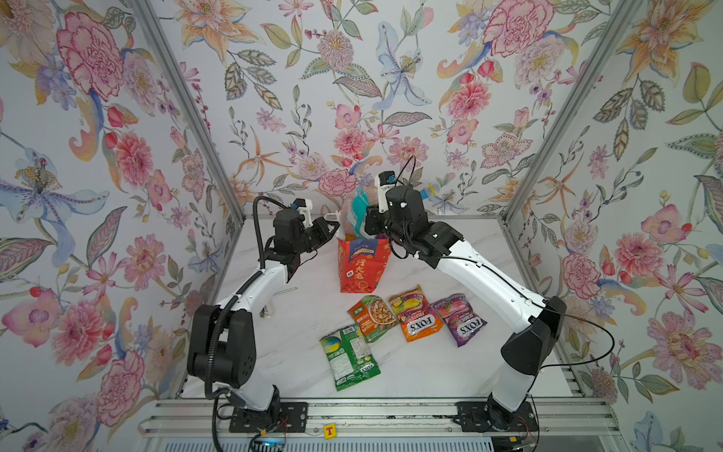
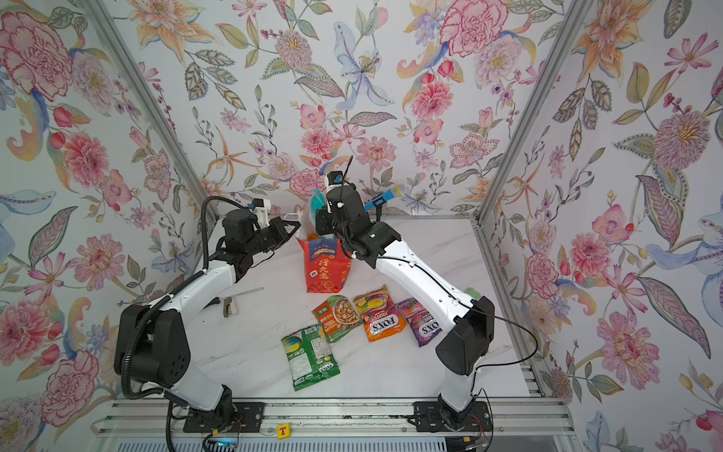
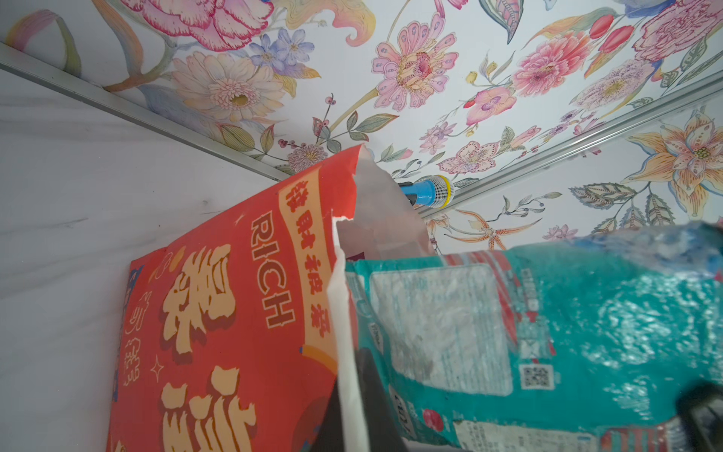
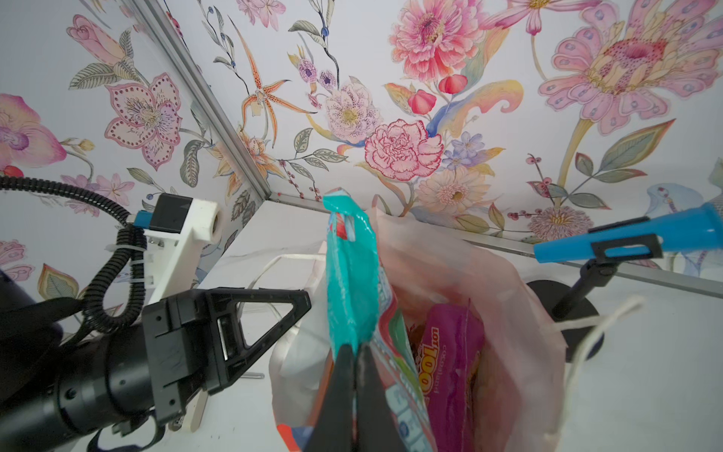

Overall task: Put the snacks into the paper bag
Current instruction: 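Carry the teal packet over the paper bag opening with the right gripper, then lower the teal packet into the paper bag with the right gripper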

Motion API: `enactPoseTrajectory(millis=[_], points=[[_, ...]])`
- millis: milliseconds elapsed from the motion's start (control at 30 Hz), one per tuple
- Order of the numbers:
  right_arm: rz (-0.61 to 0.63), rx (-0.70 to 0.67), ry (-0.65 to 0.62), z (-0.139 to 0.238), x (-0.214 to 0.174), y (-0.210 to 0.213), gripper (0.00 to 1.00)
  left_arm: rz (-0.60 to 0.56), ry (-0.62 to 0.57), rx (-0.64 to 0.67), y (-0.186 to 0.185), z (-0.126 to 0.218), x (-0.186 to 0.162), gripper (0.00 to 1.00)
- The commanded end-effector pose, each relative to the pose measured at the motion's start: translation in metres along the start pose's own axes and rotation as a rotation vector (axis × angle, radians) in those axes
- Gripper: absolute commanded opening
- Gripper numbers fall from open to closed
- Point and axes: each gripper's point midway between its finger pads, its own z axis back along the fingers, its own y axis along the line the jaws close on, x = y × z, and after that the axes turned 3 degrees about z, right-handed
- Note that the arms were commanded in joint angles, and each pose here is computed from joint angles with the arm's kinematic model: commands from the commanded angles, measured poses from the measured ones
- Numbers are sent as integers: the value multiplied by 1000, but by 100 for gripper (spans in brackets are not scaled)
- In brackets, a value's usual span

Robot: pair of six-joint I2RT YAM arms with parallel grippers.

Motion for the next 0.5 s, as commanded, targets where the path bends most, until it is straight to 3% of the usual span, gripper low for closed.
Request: enactPoseTrajectory(millis=[0, 467], points=[[-42, 1, -40, -2, 8, 3, 0, -4, 7, -7, 0, 2, -1, 0], [-83, -9, 36, -51, -26, 5, 0, -5, 7, -7, -1, 5, -2, 0]])
